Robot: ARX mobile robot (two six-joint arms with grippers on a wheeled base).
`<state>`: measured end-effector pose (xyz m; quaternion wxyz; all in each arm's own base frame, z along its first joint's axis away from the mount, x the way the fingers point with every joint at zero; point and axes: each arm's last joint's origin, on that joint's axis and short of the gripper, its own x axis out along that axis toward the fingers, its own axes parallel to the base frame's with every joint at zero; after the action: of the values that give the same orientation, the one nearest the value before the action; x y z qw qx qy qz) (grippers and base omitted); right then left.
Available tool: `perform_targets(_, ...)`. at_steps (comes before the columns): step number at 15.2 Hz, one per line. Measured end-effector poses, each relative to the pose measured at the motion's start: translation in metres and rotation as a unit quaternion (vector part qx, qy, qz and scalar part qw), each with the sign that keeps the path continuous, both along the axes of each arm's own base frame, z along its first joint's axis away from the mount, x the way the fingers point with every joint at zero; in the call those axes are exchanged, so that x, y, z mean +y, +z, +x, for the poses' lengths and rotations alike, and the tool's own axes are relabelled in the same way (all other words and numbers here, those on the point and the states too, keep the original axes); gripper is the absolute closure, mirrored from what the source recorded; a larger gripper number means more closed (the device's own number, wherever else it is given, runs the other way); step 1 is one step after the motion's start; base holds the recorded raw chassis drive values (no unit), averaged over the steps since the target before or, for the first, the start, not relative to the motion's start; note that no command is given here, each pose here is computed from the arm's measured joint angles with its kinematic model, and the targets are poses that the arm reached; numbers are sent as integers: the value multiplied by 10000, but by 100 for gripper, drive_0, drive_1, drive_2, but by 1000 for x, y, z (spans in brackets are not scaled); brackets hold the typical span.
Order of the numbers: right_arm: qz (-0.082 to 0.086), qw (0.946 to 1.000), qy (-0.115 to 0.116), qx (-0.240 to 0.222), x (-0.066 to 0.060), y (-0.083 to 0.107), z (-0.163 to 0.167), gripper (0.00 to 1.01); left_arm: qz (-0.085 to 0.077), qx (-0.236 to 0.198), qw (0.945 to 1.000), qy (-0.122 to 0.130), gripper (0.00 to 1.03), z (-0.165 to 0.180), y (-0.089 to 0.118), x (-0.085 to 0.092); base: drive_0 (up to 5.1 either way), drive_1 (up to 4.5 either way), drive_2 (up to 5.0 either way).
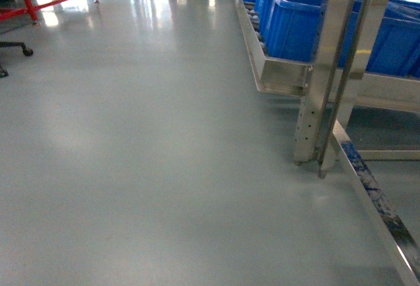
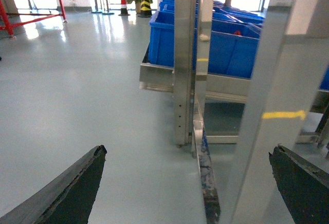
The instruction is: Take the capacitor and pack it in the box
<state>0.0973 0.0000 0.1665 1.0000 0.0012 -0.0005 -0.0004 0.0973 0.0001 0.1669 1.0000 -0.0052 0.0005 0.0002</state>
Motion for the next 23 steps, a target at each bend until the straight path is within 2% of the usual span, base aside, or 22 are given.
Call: perform_targets(23, 0, 10000, 2, -8, 0, 0, 0, 3, 0, -13, 10000, -2, 60, 0, 0, 0, -502, 243, 243)
